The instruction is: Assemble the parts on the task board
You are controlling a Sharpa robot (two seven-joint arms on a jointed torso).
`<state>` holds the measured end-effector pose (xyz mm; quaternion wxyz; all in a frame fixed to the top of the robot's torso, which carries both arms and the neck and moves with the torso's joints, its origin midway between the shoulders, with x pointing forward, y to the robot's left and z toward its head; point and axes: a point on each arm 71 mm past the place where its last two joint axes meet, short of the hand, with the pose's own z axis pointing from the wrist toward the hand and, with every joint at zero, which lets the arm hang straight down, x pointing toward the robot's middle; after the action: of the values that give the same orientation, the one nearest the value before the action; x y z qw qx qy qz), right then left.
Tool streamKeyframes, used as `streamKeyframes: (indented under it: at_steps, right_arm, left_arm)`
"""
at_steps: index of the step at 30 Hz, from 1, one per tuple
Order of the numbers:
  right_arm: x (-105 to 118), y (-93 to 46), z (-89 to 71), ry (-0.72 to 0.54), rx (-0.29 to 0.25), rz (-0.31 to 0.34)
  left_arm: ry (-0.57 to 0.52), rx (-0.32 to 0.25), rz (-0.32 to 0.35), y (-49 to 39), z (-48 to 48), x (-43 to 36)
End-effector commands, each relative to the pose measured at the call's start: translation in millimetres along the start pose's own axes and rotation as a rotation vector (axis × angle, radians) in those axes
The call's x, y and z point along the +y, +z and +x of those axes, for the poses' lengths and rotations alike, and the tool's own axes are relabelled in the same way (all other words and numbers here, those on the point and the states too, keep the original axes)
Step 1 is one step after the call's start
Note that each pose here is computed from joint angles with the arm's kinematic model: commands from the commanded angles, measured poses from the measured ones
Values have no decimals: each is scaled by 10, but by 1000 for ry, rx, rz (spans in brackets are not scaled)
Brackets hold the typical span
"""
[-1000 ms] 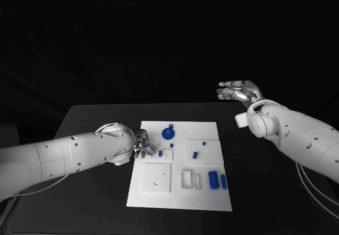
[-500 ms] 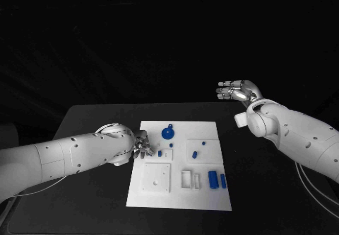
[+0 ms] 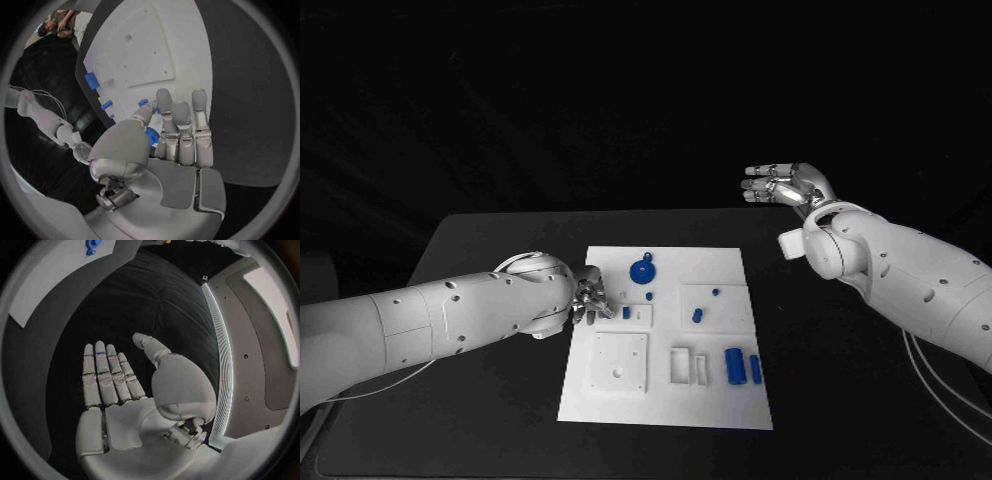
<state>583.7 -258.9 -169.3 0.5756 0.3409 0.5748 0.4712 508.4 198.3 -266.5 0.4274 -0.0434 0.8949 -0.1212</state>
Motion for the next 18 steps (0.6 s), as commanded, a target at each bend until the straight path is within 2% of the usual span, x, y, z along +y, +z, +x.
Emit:
streamKeyframes:
  at_steps: [1, 18]
  right_arm:
    - [8, 1, 19, 5, 16, -7]
    - [6, 0, 17, 4, 16, -6]
  left_arm:
    - [12, 17, 6, 2, 33, -14]
    - [21, 40, -4, 11, 40, 5]
